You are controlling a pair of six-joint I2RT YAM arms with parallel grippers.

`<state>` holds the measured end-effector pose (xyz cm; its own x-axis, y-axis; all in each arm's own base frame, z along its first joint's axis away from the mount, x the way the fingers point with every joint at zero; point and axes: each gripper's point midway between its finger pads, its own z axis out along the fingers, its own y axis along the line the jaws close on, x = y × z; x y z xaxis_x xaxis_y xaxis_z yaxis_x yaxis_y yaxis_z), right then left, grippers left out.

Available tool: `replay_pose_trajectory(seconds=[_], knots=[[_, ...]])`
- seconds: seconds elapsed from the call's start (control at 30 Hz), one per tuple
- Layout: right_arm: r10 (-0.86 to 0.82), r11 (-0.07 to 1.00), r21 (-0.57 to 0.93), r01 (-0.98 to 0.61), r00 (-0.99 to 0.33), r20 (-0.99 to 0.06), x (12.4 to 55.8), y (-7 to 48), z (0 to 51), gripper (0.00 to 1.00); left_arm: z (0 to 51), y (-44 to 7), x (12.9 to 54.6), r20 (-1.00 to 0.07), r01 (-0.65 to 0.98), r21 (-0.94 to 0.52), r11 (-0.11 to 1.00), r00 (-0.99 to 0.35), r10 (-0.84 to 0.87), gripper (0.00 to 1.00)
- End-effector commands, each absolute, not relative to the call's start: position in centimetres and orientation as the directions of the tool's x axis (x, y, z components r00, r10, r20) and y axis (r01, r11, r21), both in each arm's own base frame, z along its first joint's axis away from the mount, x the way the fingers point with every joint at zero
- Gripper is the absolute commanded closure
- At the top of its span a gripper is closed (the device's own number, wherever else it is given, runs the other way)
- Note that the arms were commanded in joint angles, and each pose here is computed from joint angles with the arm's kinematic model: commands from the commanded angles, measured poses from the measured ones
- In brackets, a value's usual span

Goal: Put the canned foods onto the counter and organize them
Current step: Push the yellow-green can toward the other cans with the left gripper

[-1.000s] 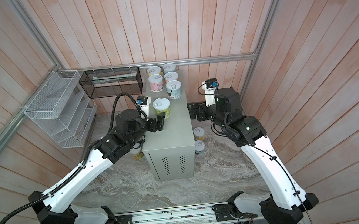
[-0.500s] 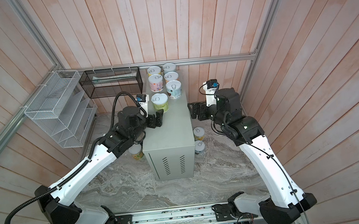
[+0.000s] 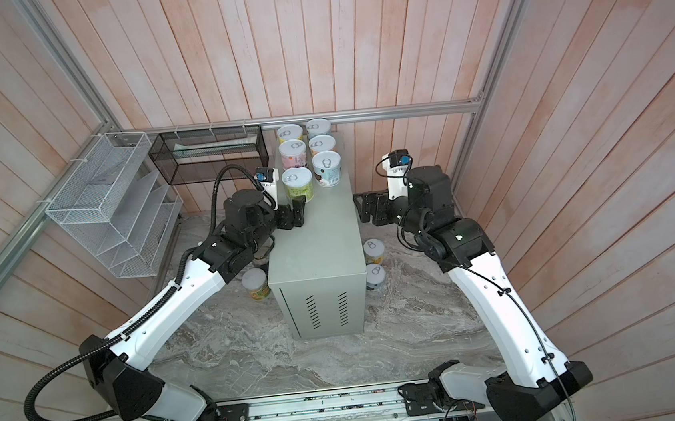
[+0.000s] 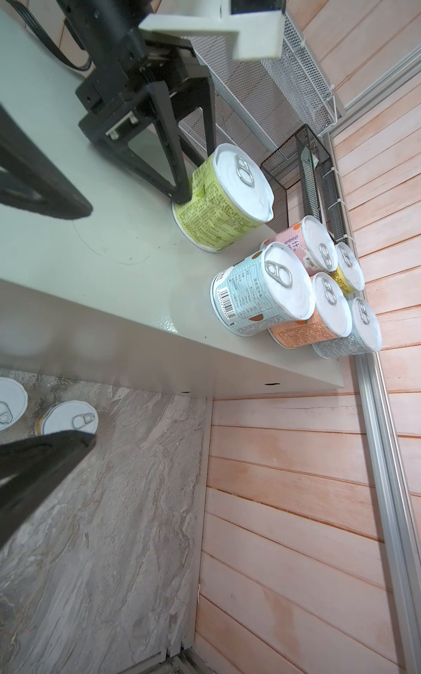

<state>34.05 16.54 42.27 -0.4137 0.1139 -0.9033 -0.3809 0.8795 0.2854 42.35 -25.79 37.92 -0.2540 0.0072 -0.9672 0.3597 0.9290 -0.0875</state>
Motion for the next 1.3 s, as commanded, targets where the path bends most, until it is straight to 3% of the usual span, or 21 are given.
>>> replay_pose_trajectory(seconds=[0.0, 1.27], knots=[[0.129, 0.869, 0.308, -0.388, -0.423, -0.897, 34.6, 16.9, 41.8, 0.1, 37.8, -26.2, 43.4, -0.965, 0.367, -0.103, 0.925, -0.262, -0.004, 0.04], [0.131, 0.86, 0.329, -0.389, -0.455, -0.881, 36.0, 17.1, 40.0, 0.11, 35.4, -28.4, 47.1, -0.955, 0.414, -0.098, 0.905, -0.295, 0.031, 0.06]])
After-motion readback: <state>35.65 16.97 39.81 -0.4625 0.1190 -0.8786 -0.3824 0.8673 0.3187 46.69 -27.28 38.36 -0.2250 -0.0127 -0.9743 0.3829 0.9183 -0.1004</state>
